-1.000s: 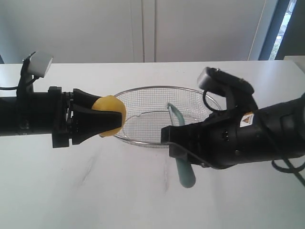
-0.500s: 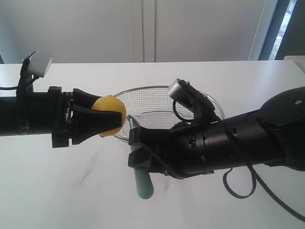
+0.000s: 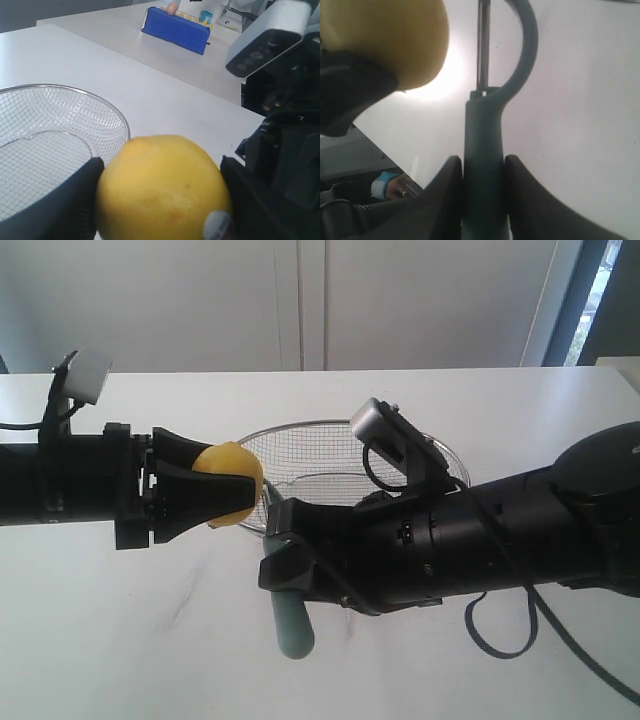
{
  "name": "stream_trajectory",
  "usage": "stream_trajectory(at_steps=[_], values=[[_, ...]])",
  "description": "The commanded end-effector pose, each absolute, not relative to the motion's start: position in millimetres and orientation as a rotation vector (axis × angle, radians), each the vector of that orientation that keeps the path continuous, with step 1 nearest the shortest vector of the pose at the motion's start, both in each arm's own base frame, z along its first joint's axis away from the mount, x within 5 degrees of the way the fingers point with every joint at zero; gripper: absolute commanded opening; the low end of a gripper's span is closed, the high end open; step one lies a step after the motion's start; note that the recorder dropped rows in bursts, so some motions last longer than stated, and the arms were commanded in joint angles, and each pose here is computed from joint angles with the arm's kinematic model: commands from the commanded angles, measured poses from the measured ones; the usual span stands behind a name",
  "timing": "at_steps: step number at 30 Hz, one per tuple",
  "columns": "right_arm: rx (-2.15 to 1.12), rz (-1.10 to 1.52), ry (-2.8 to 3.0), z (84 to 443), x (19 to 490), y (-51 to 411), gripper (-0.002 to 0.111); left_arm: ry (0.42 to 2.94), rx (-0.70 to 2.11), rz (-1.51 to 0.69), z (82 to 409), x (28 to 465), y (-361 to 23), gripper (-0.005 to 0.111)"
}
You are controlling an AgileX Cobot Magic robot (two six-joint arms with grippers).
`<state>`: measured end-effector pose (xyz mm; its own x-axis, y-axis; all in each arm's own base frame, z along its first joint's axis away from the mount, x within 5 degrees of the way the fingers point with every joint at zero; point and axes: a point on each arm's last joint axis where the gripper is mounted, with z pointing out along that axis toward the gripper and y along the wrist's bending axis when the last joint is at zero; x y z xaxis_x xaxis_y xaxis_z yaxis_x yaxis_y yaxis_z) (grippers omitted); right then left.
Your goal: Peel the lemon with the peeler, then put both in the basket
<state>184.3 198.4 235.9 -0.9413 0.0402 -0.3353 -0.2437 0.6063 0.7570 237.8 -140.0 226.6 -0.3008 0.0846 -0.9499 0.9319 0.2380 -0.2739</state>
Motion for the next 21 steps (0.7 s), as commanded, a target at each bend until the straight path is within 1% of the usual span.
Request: stream_trajectory(at_steps=[1,9,17,21], values=[[-0.202,1.275,2.478,244.2,180.4,197.4,0.0,1.484,1.054,-1.085,230.4,238.6,-140.6,0.0],[-0.201,1.274,2.453,248.7,179.7,195.8,0.0,1.484,1.054,-1.085,230.4,238.6,-140.6,0.0],[-0.223,1.278,2.303,278.6,170.0,184.1,0.0,1.484,1.054,-1.085,230.4,238.6,-140.6,0.0],[-0.274,1.298,2.187,303.5,155.5,172.6,0.0,1.484,1.054,-1.085,230.4,238.6,-140.6,0.0]])
